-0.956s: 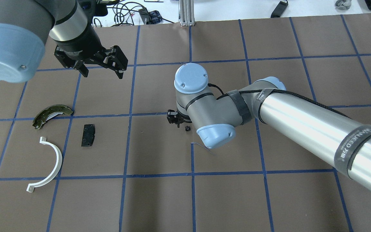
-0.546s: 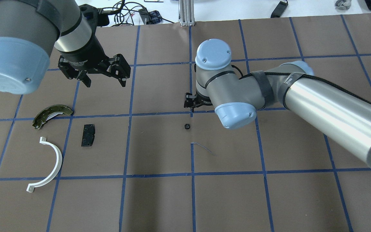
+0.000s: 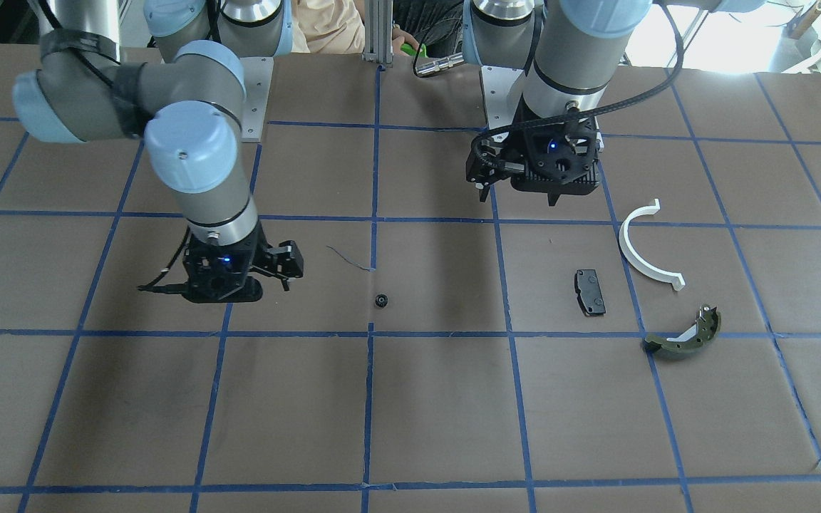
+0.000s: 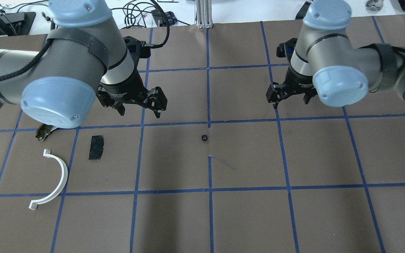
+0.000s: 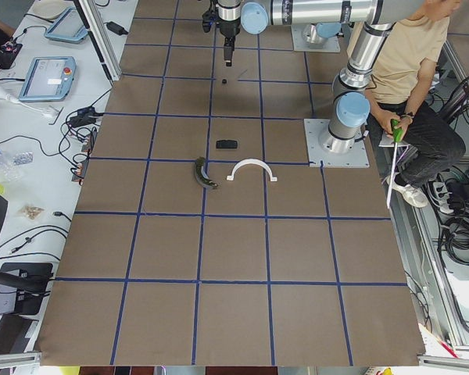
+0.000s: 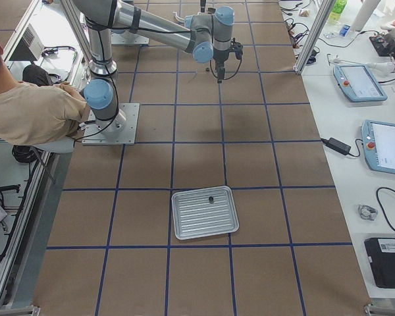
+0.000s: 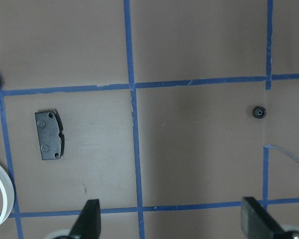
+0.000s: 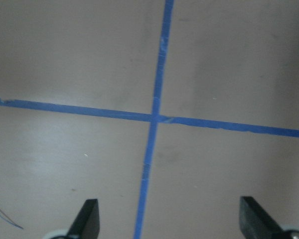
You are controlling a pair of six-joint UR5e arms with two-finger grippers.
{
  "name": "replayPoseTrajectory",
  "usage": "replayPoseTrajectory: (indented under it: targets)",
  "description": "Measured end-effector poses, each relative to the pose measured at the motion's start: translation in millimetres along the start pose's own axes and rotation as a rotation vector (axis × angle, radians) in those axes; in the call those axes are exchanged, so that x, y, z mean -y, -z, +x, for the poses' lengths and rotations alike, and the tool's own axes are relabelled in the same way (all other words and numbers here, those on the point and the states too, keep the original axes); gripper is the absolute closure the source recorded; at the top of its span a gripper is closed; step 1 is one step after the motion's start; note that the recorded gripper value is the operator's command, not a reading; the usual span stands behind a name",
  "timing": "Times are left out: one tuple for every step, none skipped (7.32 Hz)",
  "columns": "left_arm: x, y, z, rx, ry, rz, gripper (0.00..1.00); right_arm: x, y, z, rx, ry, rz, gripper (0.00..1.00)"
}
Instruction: Place bearing gear from tray to pile
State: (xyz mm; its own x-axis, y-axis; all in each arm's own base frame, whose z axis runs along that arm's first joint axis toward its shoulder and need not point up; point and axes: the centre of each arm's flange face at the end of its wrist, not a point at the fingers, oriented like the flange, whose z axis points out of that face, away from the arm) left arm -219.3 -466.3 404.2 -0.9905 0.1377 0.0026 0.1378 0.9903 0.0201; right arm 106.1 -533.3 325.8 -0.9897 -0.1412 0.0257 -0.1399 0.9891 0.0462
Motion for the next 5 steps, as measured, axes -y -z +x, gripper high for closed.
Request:
replayPoseTrajectory:
  targets:
    - [3.4,-19.6,14.4,0.0,-0.056,0.004,0.0,-7.6,8.0,48.0,-0.005,0.025,-0.014,0.0]
    - [11.4,-44.0,26.9,-0.002,-0.125,0.024,0.0,-15.0,11.7,98.9,-0.004,0.004,-0.014,0.0]
    - [22.2,-74.4,35.3,-0.003,-0.178,0.036,0.0,-25.3,12.2,153.6,-0.001,-0.04,-0.011,0.0]
    - [33.0,-105.5,42.5,-0.009,-0.214,0.039,0.0,-39.7,10.8,208.2,0.003,-0.08,-0.003,0.0]
    - [43.3,-131.5,53.7,-0.03,-0.239,0.056,0.0,-53.5,6.0,254.7,0.001,-0.091,0.009,0.0]
